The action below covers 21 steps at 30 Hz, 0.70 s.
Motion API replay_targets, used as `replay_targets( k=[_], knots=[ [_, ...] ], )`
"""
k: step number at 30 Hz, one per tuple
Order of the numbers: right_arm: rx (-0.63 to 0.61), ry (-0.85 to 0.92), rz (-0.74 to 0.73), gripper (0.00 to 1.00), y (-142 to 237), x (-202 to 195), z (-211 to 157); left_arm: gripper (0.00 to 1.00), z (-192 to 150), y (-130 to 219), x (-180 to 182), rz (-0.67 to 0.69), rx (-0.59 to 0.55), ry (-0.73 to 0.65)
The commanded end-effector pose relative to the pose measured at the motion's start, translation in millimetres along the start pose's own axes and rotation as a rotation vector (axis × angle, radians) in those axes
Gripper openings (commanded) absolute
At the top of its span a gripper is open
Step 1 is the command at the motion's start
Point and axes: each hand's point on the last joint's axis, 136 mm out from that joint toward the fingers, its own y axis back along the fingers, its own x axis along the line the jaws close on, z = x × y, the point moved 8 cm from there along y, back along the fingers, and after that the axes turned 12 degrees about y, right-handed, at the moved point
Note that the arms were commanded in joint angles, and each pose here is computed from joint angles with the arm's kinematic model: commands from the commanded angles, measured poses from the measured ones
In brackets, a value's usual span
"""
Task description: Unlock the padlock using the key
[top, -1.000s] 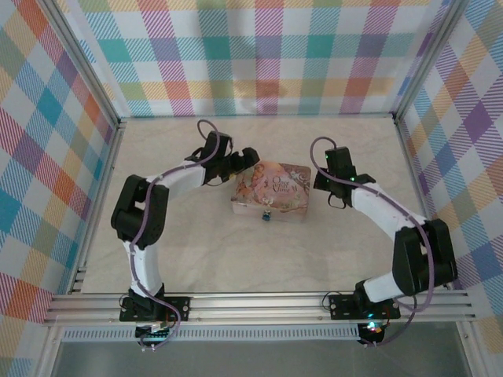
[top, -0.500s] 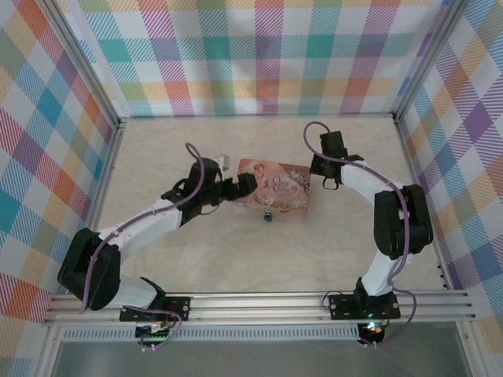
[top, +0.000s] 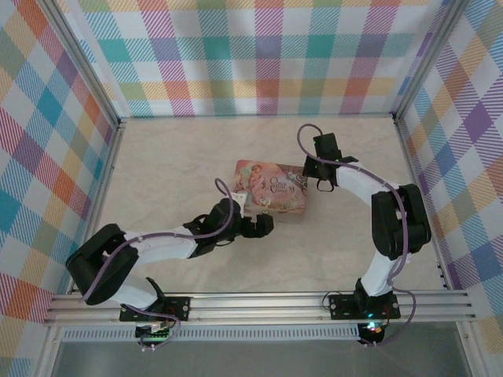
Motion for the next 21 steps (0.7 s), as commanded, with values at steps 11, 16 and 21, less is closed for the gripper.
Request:
replay_targets(
  k=[11, 16, 21],
  knots=[
    [0.036, 0.004, 0.056, 0.00, 0, 13, -14, 1.00, -12, -39, -4, 0.016, -0.211, -0.232],
    [0.039, 0.007, 0.072, 0.00, -1, 17, -15, 0.99, -19, -55, -8, -0.039, -0.178, -0.277],
    [0.041, 0.012, 0.071, 0.00, -1, 19, -15, 0.93, -21, -62, -17, -0.130, -0.158, -0.339]
  ],
)
